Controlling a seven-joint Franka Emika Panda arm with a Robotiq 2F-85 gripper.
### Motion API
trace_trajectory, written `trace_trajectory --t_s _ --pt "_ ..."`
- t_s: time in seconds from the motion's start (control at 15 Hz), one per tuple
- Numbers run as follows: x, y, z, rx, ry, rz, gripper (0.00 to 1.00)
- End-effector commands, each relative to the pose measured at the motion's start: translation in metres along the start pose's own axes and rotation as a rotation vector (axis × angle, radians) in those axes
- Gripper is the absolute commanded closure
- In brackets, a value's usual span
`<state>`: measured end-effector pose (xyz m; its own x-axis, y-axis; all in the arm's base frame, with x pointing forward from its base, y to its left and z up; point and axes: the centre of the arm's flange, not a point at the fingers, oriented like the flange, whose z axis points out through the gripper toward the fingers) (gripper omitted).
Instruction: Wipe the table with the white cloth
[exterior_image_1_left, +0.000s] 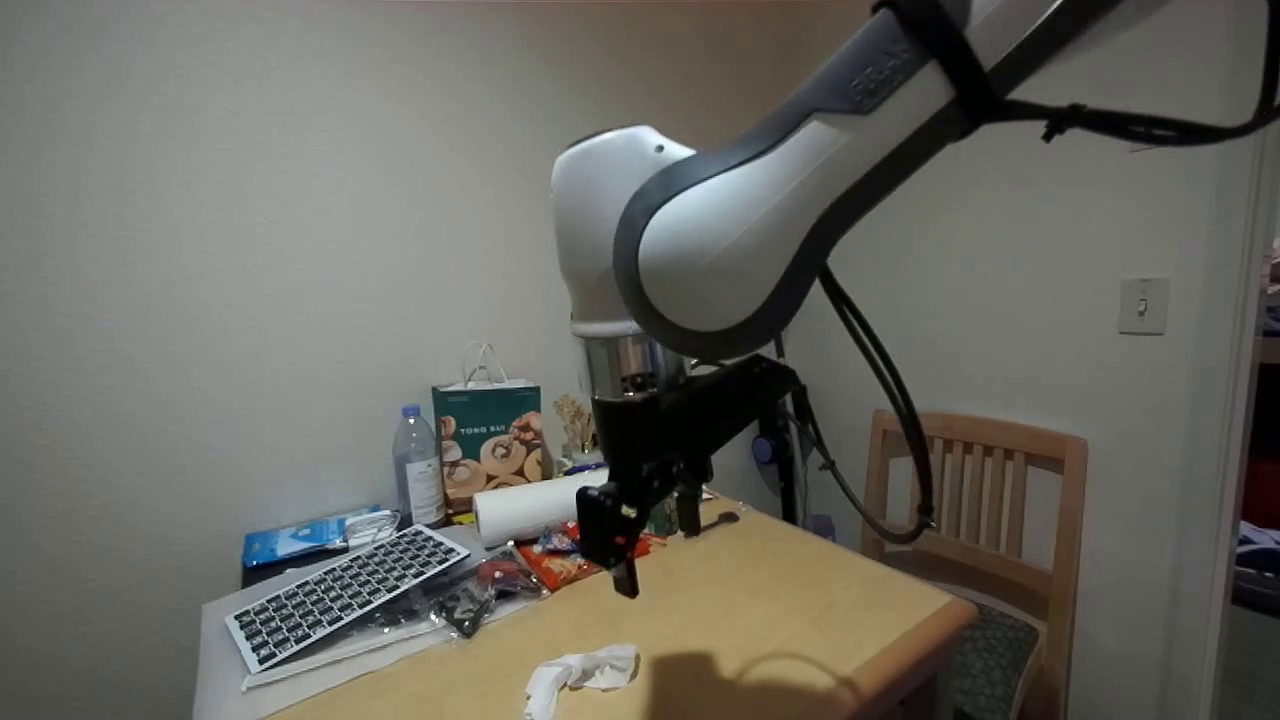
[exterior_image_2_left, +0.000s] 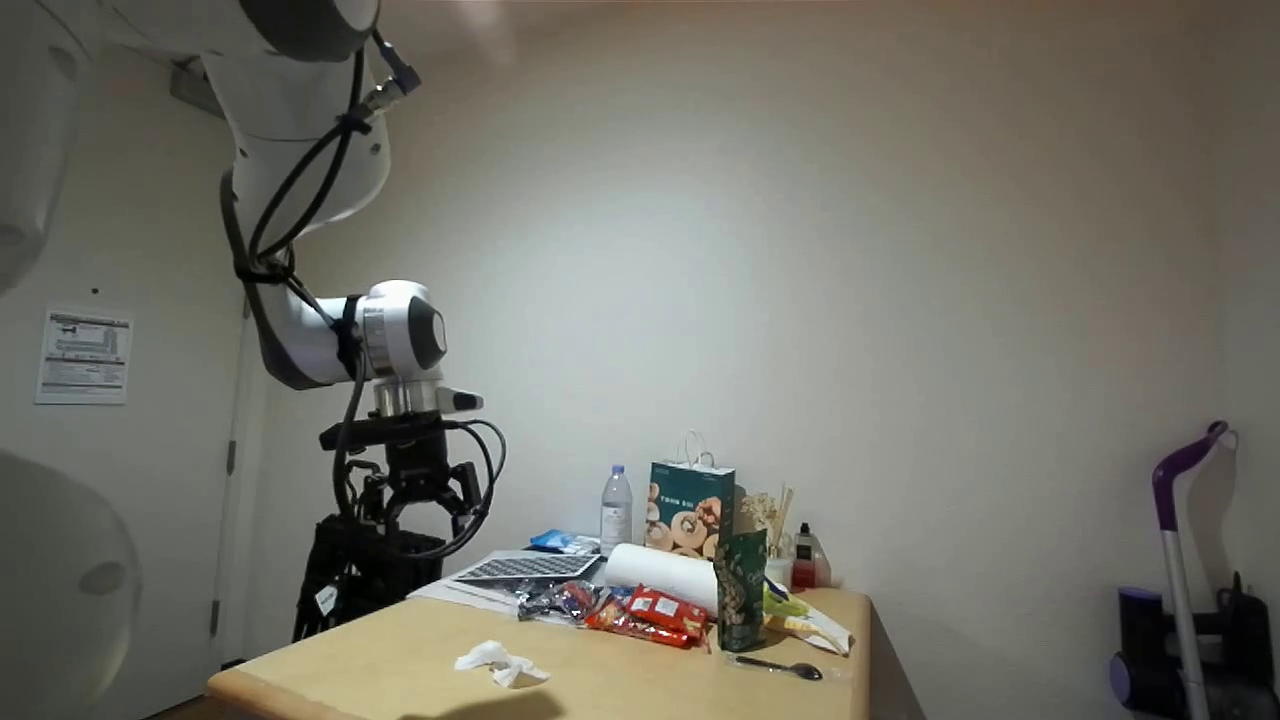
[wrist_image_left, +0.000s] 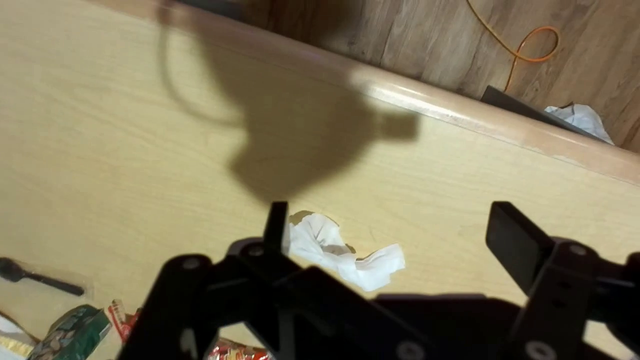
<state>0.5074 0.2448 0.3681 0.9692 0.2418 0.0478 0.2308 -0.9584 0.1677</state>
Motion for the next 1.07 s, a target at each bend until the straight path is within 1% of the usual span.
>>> trace_trajectory --t_s 0.0,0.13,0.2,0.33,0.6,0.67,0.73,0.8,1.0 --pt "0.032 -0.014 0.039 0.062 -0.060 0.046 0.00" --pt "0.040 -0.013 0.058 0.068 -0.083 0.058 0.00" --pt "0.023 -0.009 0.046 0.045 -0.070 0.026 0.00" --pt "0.027 -0.009 0.058 0.045 -0.086 0.029 0.00" --pt "0.027 -0.011 0.052 0.045 -0.075 0.025 0.00" --pt "0.033 -0.011 0.057 0.053 -0.075 0.006 0.00" --pt "0.041 -0.011 0.062 0.042 -0.071 -0.013 0.00" --pt "0.049 -0.012 0.067 0.026 -0.084 -0.032 0.00" --pt "0.074 -0.022 0.083 0.020 -0.122 -0.122 0.00"
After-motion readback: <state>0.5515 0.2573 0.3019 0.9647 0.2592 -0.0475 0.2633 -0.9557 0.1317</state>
